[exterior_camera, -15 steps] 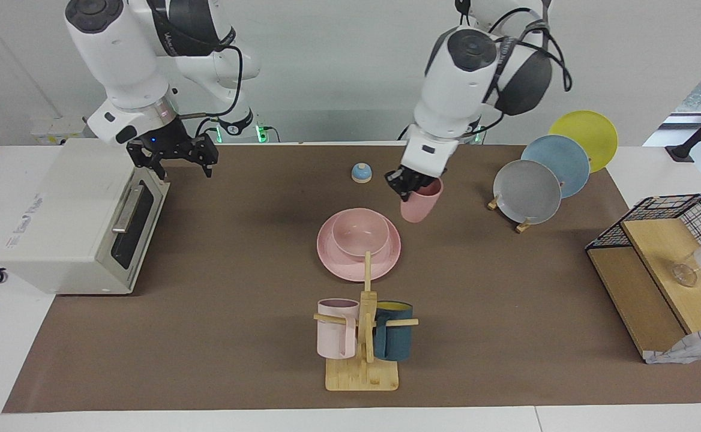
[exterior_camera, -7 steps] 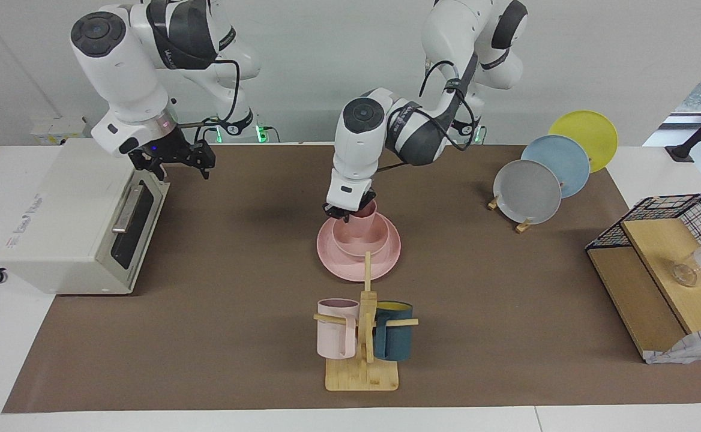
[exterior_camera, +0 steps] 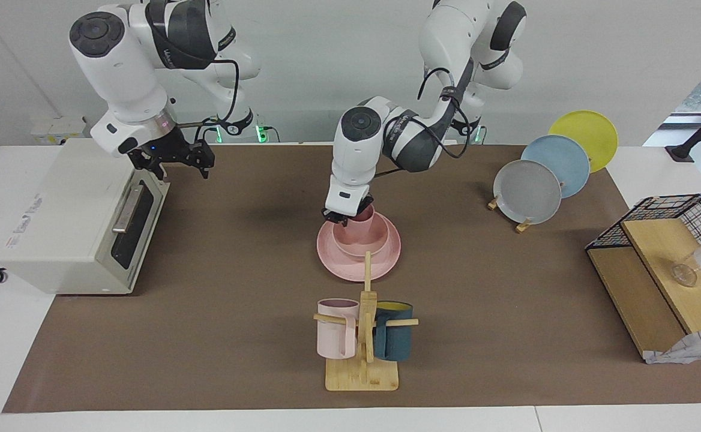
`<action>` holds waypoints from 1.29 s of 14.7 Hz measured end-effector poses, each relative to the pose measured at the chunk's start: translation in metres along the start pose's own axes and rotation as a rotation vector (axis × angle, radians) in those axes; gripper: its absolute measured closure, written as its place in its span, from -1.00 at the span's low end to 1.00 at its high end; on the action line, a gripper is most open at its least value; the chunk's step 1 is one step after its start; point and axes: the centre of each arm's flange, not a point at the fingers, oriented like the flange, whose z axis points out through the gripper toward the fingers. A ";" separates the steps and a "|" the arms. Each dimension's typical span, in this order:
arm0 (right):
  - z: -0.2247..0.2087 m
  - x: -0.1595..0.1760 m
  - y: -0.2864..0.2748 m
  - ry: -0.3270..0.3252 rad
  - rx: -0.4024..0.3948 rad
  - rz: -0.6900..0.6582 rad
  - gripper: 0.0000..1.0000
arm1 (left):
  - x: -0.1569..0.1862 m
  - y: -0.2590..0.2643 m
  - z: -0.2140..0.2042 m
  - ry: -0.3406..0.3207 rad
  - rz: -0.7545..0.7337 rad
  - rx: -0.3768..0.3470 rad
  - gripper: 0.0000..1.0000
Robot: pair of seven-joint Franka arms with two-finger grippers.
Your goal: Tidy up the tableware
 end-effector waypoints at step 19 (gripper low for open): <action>-0.017 -0.007 0.034 -0.010 0.009 0.061 -1.00 | 0.113 -0.191 -0.234 0.098 -0.039 -0.042 -1.00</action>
